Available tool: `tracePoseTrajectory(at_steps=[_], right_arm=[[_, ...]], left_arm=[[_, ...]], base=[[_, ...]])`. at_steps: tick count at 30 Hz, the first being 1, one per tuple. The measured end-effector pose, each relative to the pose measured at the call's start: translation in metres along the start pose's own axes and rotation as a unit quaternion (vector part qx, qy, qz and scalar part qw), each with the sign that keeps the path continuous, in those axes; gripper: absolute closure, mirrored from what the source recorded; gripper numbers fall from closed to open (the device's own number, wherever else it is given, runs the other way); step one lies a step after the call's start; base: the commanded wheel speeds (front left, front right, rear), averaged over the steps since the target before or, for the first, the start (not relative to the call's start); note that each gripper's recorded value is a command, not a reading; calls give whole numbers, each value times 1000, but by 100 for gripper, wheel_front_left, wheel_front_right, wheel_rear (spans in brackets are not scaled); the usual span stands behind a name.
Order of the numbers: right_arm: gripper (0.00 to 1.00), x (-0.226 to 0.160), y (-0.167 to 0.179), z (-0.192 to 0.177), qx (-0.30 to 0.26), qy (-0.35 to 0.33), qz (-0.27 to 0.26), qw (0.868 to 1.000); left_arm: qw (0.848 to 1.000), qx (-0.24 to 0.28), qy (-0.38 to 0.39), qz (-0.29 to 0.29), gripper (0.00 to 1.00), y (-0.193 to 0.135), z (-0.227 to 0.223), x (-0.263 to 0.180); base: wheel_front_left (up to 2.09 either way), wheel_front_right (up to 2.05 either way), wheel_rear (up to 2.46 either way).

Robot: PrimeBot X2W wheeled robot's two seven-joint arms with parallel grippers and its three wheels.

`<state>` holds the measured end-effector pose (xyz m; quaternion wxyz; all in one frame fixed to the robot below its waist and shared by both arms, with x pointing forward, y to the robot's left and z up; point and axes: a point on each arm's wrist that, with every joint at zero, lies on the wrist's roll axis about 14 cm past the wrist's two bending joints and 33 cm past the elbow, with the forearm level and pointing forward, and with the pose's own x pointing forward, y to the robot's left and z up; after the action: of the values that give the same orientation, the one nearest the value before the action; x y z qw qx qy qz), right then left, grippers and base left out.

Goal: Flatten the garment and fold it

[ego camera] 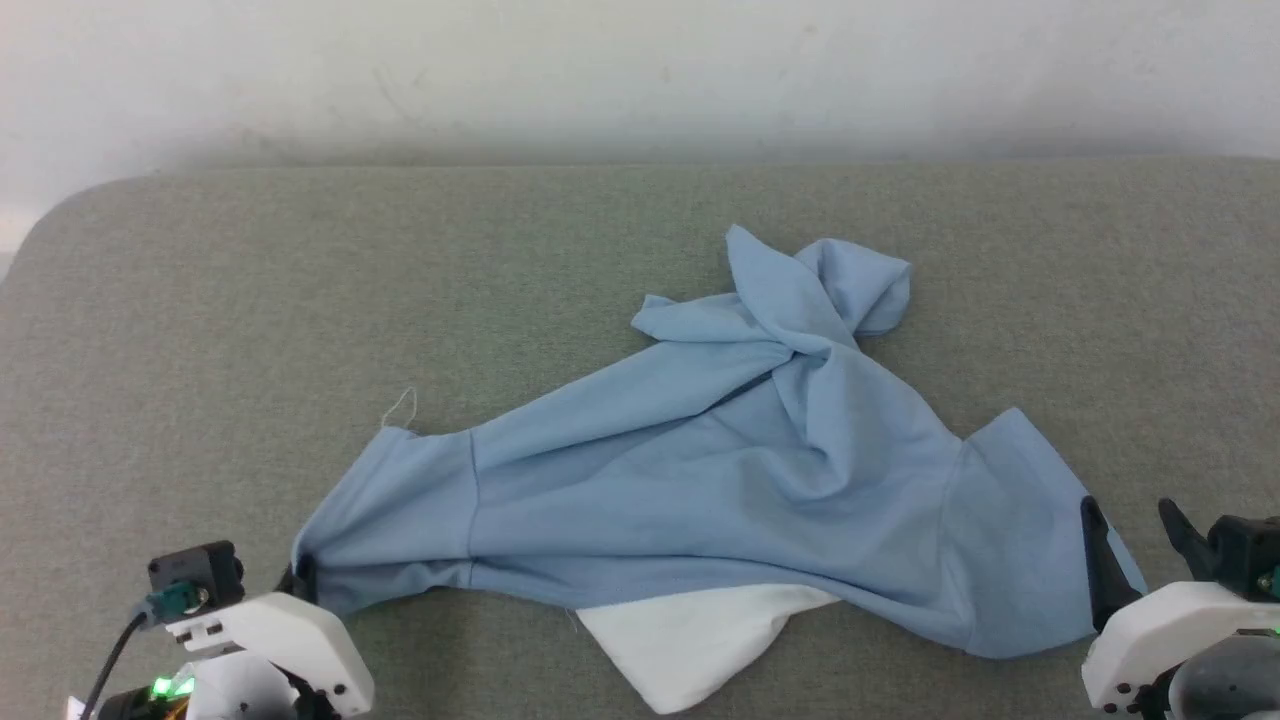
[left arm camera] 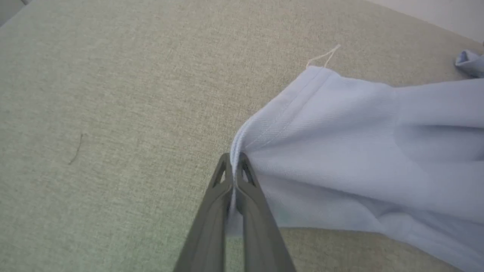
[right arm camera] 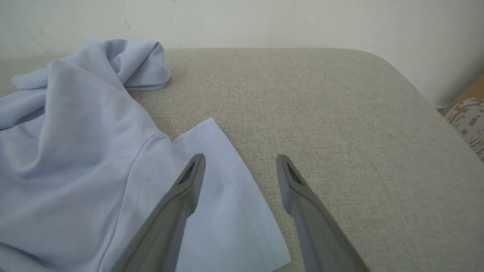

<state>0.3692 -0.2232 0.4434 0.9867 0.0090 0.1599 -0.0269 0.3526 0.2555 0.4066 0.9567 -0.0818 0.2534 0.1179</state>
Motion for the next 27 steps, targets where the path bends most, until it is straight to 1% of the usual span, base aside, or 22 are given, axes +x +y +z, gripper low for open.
tracePoseTrajectory(at_steps=[1,2,4,7,11,15,16,21,27], right_arm=[[0,0,0,-2,-1,10,0,1000],[0,1,0,-4,0,20,1,1000],[0,2,3,-6,1,40,9,999],[0,5,7,-2,-13,64,31,997],[0,18,11,4,-55,114,62,990],[0,36,21,4,-64,159,96,981],[0,40,21,2,-80,172,100,977],[0,57,18,-17,-118,231,108,960],[0,76,33,-36,-148,258,127,946]], left_arm=[[1000,-4,3,1,67,1,-3,-3],[1000,-10,-2,0,0,0,-3,-5],[999,-13,-27,-10,0,-4,6,-9],[994,-15,-95,-44,0,-15,31,-17],[980,-7,-186,-71,0,-26,63,-31],[963,4,-257,-80,0,-32,84,-46],[961,5,-266,-80,0,-32,85,-48],[957,4,-280,-79,0,-34,81,-57],[955,24,-282,-86,0,-37,75,-64]], base=[[0,0,0],[0,0,0],[0,0,0],[0,0,0],[0,0,0],[0,0,0],[0,0,0],[0,0,0],[0,0,0]])
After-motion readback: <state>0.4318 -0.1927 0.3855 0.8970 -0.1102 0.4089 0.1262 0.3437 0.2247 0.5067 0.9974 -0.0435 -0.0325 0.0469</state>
